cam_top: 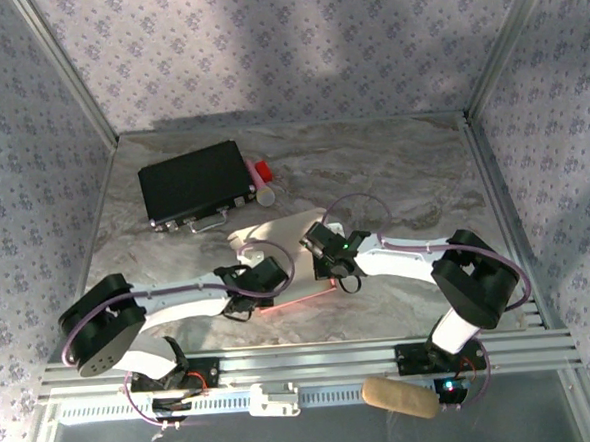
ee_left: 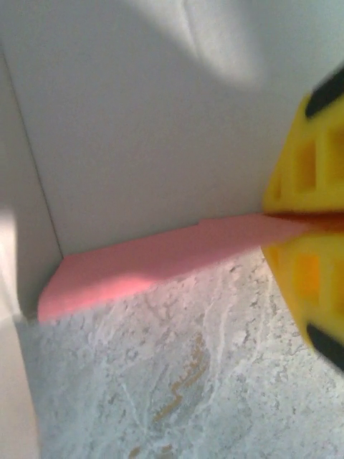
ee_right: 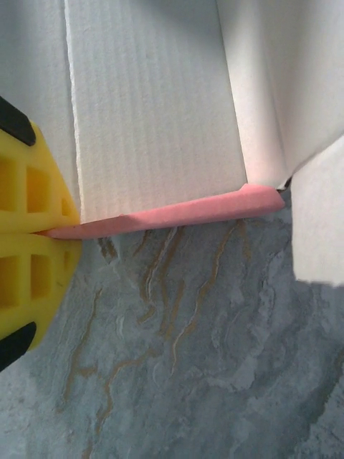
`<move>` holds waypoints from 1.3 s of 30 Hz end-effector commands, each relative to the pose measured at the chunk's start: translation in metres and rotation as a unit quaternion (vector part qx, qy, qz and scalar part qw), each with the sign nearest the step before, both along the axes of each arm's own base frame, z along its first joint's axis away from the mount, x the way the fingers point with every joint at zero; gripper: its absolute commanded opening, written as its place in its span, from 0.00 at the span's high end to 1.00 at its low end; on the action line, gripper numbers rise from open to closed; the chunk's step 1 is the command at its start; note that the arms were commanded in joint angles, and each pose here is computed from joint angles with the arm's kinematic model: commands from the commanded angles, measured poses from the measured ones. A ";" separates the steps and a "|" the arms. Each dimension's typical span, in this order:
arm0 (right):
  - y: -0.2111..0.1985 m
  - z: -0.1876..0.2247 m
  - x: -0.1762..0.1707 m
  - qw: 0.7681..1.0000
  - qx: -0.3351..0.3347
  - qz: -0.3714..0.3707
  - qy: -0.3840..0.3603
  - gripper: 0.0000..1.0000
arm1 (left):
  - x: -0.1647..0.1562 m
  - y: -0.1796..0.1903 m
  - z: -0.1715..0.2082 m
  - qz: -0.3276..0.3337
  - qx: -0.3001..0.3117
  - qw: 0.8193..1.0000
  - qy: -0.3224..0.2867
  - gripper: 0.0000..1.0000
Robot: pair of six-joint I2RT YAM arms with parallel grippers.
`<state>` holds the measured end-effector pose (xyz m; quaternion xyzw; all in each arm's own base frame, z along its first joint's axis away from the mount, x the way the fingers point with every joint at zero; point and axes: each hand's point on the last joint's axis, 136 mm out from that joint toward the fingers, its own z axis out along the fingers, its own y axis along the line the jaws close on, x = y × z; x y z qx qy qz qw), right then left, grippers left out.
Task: Fold the paper box
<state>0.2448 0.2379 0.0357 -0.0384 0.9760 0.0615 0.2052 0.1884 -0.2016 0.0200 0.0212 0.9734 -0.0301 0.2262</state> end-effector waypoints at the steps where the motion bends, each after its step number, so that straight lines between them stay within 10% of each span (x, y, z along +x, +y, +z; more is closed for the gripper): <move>1: 0.000 0.013 0.009 0.999 0.014 -0.024 -0.033 1.00 | -0.014 0.008 -0.010 -0.021 0.042 0.998 0.031 1.00; 26: -0.002 0.011 -0.003 0.998 -0.005 -0.039 -0.050 1.00 | 0.003 0.022 -0.008 0.021 0.231 0.973 0.003 1.00; 30: -0.004 0.010 -0.003 0.998 -0.007 -0.039 -0.050 1.00 | 0.004 0.015 0.004 0.015 0.181 0.983 -0.013 0.63; 39: 0.000 0.007 -0.002 0.998 -0.004 -0.036 -0.044 1.00 | 0.008 -0.011 0.024 -0.017 0.057 0.998 -0.023 0.43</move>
